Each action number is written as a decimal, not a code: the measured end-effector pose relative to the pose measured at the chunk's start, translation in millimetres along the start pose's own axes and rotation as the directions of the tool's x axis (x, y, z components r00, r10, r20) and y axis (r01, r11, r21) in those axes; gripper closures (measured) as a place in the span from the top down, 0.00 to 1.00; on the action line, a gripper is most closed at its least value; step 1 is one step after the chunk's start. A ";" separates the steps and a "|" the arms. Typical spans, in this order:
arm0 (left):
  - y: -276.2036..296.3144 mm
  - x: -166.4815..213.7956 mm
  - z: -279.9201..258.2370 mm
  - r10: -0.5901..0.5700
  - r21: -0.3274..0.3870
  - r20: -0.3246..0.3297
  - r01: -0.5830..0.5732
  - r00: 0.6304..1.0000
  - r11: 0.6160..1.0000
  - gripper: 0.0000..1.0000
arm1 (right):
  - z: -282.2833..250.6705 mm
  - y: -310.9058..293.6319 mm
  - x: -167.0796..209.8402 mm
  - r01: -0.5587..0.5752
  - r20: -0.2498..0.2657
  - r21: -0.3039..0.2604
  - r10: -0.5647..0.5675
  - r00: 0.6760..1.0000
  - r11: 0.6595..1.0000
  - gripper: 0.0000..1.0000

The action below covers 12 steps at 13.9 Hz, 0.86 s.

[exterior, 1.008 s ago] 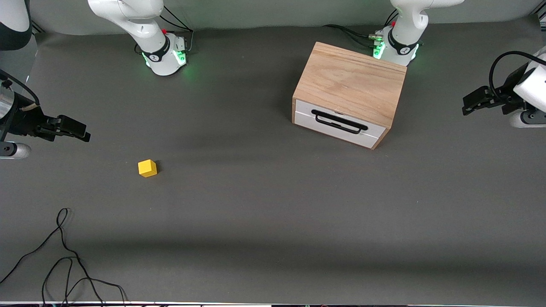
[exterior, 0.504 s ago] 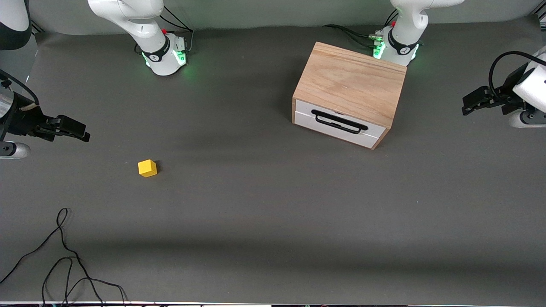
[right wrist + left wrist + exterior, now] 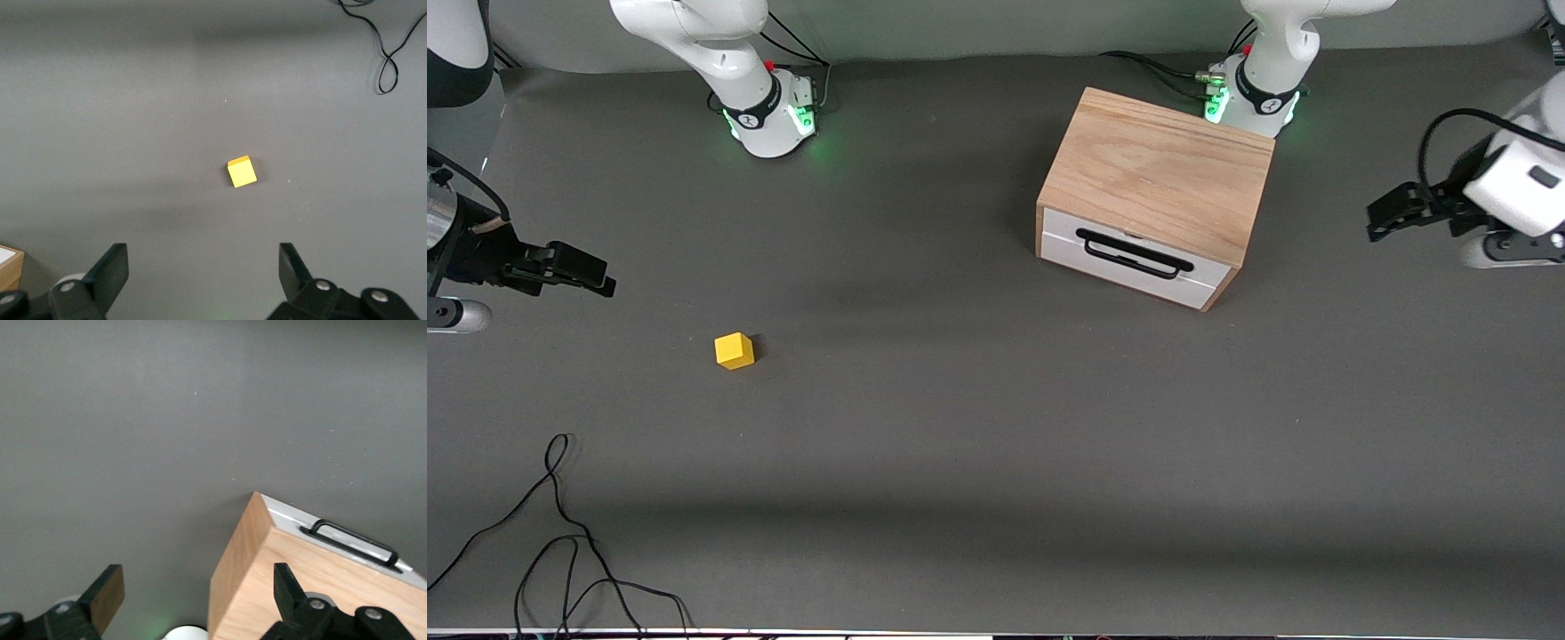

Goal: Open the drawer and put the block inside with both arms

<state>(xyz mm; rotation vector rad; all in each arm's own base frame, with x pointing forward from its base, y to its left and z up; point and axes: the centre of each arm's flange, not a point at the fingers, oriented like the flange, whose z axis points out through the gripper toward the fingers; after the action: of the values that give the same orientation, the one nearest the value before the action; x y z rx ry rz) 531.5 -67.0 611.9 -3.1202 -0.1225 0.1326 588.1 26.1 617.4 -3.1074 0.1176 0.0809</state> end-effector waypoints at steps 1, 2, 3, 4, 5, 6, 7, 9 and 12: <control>15.9 -3.4 0.3 -0.023 0.002 0.000 0.023 1.000 1.000 1.00 | 0.2 0.0 0.1 0.000 0.000 0.000 0.000 1.000 1.000 1.00; 33.1 -7.5 1.0 -0.050 0.005 0.001 0.050 0.999 0.999 1.00 | 0.4 0.0 0.2 0.000 0.001 0.000 0.000 1.000 1.000 1.00; 51.5 -12.5 1.8 -0.081 0.007 0.002 0.081 0.997 0.997 1.00 | 0.5 0.0 0.2 0.000 0.001 0.000 0.000 1.000 1.000 1.00; 70.0 -17.8 3.2 -0.112 0.010 0.003 0.112 0.994 0.994 1.00 | 0.5 0.1 0.2 0.000 0.001 -0.001 0.000 1.000 1.000 1.00; 89.2 -23.6 5.6 -0.149 0.013 0.006 0.148 0.989 0.989 1.00 | 0.6 0.2 0.2 0.000 0.001 -0.004 0.000 1.000 1.000 1.00; 109.0 -30.1 8.9 -0.185 0.018 0.011 0.185 0.983 0.983 1.00 | 1.1 -0.3 0.2 0.001 0.003 -0.007 -0.001 1.000 1.000 1.00; 129.6 -37.1 13.1 -0.225 0.025 0.015 0.225 0.974 0.974 1.00 | 2.0 -2.2 0.3 0.005 0.005 -0.009 -0.005 1.000 1.000 1.00; 167.3 -50.7 23.1 -0.328 0.033 0.029 0.327 0.944 0.944 1.00 | 4.6 -5.7 0.6 0.011 0.011 -0.011 -0.011 1.000 1.000 1.00; 206.4 -62.6 33.6 -0.507 0.018 0.055 0.506 0.860 0.862 1.00 | 12.8 -2.3 1.4 0.005 0.031 -0.014 -0.005 0.999 1.000 1.00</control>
<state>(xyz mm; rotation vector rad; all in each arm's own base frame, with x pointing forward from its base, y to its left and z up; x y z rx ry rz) 482.5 -277.2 579.7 -2.9525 -0.9315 0.2107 589.1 28.8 604.6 -3.1190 0.1089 0.1306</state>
